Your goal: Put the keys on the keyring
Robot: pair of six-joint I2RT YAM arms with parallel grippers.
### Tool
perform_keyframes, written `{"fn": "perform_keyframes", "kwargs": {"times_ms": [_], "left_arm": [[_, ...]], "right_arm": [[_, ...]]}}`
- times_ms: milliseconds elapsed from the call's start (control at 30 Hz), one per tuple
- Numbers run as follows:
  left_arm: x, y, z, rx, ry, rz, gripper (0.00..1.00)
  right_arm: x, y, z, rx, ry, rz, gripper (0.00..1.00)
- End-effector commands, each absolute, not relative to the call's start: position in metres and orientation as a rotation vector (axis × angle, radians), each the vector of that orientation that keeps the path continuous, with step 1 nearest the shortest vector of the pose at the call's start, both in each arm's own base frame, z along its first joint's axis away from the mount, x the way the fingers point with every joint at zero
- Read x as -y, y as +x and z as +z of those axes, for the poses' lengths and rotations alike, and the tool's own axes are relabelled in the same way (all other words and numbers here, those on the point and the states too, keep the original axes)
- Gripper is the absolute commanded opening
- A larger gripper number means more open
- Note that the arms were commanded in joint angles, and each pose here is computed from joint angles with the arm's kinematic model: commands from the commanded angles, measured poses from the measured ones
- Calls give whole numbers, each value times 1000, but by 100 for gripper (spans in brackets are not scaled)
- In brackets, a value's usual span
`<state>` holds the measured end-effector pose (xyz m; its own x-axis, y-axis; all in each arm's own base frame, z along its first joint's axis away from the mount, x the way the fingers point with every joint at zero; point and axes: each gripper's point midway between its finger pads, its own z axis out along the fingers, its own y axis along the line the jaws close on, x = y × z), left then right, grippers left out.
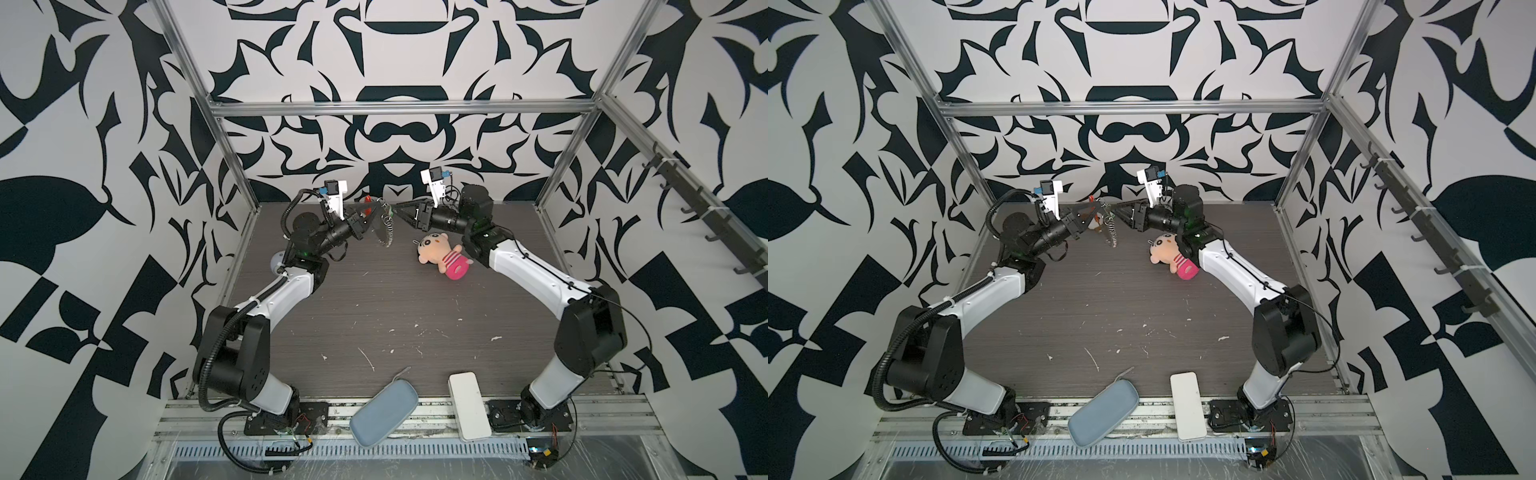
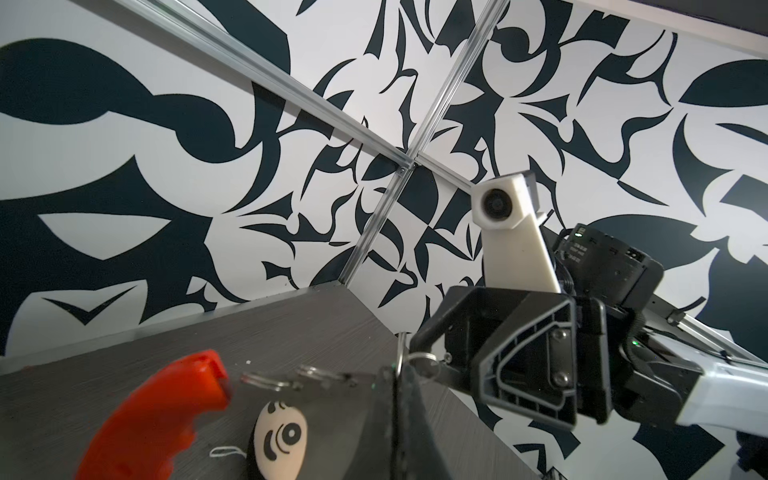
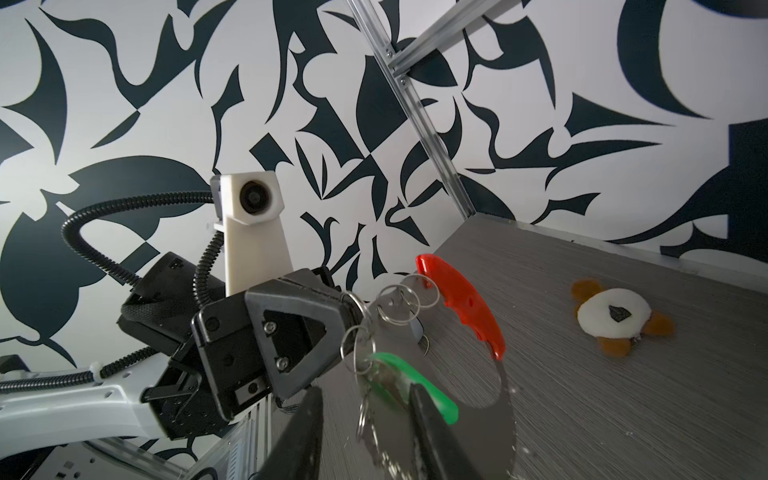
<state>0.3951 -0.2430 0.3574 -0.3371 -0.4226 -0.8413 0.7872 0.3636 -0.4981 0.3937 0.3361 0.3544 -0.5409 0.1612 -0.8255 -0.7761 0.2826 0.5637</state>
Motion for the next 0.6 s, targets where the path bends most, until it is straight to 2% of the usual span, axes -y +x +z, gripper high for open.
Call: {"fn": "perform_keyframes", "kwargs": {"times_ms": [0,133,233,433,567], "left_arm": [[246,384,387,-1328,405,-1324,0],[248,384,385,-1330,425,-1333,0],[249,381,387,-1322,443,-1338,0],[249,376,390,-1318,472,-1324,0],[246,376,391,-1321,480,-1290,0]], "right_arm": [[-345,379,395,-1575,-662,1419,38],[-352,386,394,-1564,-679,1431,38],[-354,388,395,-1559,-686,1448,34],[-355,386,394,-1555,-693,1466,20],[-354,380,394,-1559,-701,1476,23]]}}
